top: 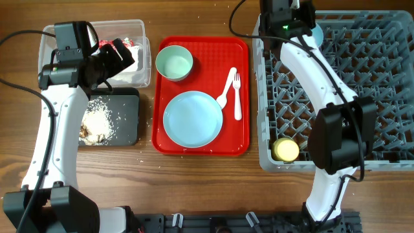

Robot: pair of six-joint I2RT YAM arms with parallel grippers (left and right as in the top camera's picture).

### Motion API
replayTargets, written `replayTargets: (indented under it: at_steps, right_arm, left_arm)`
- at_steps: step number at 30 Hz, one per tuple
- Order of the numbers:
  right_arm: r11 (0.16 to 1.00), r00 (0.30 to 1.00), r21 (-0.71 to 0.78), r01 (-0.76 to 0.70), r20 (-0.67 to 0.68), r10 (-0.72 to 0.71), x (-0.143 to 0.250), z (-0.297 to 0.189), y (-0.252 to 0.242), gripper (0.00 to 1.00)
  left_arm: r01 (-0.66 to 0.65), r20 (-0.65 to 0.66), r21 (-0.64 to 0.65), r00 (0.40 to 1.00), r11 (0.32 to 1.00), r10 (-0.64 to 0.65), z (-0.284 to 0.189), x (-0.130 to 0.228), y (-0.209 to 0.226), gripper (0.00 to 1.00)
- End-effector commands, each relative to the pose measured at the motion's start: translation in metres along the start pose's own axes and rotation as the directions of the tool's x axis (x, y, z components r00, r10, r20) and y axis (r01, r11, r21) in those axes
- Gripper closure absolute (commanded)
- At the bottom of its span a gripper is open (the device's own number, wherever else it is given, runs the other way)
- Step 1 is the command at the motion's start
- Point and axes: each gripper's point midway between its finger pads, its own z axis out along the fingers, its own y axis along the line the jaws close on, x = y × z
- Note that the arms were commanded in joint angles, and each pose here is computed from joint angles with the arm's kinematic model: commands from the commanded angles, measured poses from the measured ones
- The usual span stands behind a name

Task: Sort waste into correct bins and load items into the dishwasher rack
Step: 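Take the white bowl with the right gripper and move it to the rack, then set the white bowl in the rack's back row and release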

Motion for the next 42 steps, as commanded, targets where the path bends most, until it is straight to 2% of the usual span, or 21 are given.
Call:
replayTargets:
  at_steps: [1,2,3,4,5,7,8,12,15,17,20,22,23,26,29,31,33,34,36,40,42]
  right_arm:
    - [0.927,0.960,-0.250,-0.279,-0.052,0.275,-0.005,-0.015,0.021,0.61]
    - [0.890,0.946,-0.321,-0.323,-0.113,0.302,0.002,-0.018,0.026,0.43]
    - [0.823,0.909,-0.391,-0.412,-0.234,0.344,0.017,-0.022,0.031,0.24]
    - [0.724,0.847,-0.459,-0.514,-0.406,0.344,0.040,-0.025,0.034,0.11]
    - [0.604,0.795,-0.544,-0.582,-0.537,0.282,0.057,-0.030,0.036,0.07]
    - [0.473,0.685,-0.531,-0.703,-0.685,0.248,0.084,-0.019,0.015,0.16]
    - [0.463,0.657,-0.508,-0.727,-0.709,0.254,0.091,-0.012,0.006,0.17]
    - [0.574,0.599,-0.356,-0.737,-0.737,0.312,0.117,0.006,-0.015,0.23]
    - [0.585,0.579,-0.326,-0.742,-0.751,0.316,0.131,0.014,-0.005,0.30]
    - [0.582,0.580,-0.328,-0.744,-0.751,0.317,0.141,0.019,0.007,0.36]
    - [0.576,0.585,-0.334,-0.746,-0.743,0.326,0.148,0.026,0.017,0.40]
    - [0.566,0.594,-0.343,-0.749,-0.726,0.346,0.145,0.031,0.020,0.59]
    - [0.560,0.601,-0.351,-0.751,-0.715,0.358,0.141,0.033,0.020,0.66]
    - [0.545,0.617,-0.369,-0.753,-0.684,0.389,0.129,0.039,0.018,0.66]
    - [0.540,0.636,-0.390,-0.746,-0.658,0.404,0.122,0.043,0.018,0.57]
    - [0.537,0.653,-0.409,-0.738,-0.634,0.414,0.115,0.046,0.016,0.57]
    - [0.538,0.671,-0.428,-0.726,-0.612,0.419,0.110,0.048,0.016,0.64]
    - [0.539,0.677,-0.435,-0.722,-0.604,0.420,0.108,0.048,0.016,0.70]
    - [0.536,0.678,-0.437,-0.722,-0.599,0.425,0.106,0.049,0.015,0.96]
    - [0.543,0.708,-0.469,-0.697,-0.572,0.414,0.099,0.039,0.005,0.96]
    - [0.581,0.729,-0.451,-0.678,-0.511,0.455,0.085,0.029,-0.026,0.96]
  left_arm:
    - [0.000,0.001,0.000,1.000,1.000,0.000,0.000,0.000,0.000,0.00]
    - [0.000,0.001,0.000,1.000,1.000,0.000,0.000,0.000,0.000,0.00]
    - [0.000,0.001,0.000,1.000,1.000,0.000,0.000,0.000,0.000,0.00]
    - [0.000,0.001,0.000,1.000,1.000,0.000,0.000,0.000,0.000,0.00]
    - [0.000,0.001,0.000,1.000,1.000,0.000,0.000,0.000,0.000,0.00]
    - [0.000,0.001,0.000,1.000,1.000,0.000,0.000,0.000,0.000,0.00]
    - [0.000,0.001,0.000,1.000,1.000,0.000,0.000,0.000,0.000,0.00]
    - [0.000,0.001,0.000,1.000,1.000,0.000,0.000,0.000,0.000,0.00]
    - [0.000,0.001,0.000,1.000,1.000,0.000,0.000,0.000,0.000,0.00]
    - [0.000,0.001,0.000,1.000,1.000,0.000,0.000,0.000,0.000,0.00]
    - [0.000,0.001,0.000,1.000,1.000,0.000,0.000,0.000,0.000,0.00]
    - [0.000,0.001,0.000,1.000,1.000,0.000,0.000,0.000,0.000,0.00]
    - [0.000,0.001,0.000,1.000,1.000,0.000,0.000,0.000,0.000,0.00]
    - [0.000,0.001,0.000,1.000,1.000,0.000,0.000,0.000,0.000,0.00]
    - [0.000,0.001,0.000,1.000,1.000,0.000,0.000,0.000,0.000,0.00]
    - [0.000,0.001,0.000,1.000,1.000,0.000,0.000,0.000,0.000,0.00]
    - [0.000,0.001,0.000,1.000,1.000,0.000,0.000,0.000,0.000,0.00]
    - [0.000,0.001,0.000,1.000,1.000,0.000,0.000,0.000,0.000,0.00]
    - [0.000,0.001,0.000,1.000,1.000,0.000,0.000,0.000,0.000,0.00]
    - [0.000,0.001,0.000,1.000,1.000,0.000,0.000,0.000,0.000,0.00]
    - [0.000,0.001,0.000,1.000,1.000,0.000,0.000,0.000,0.000,0.00]
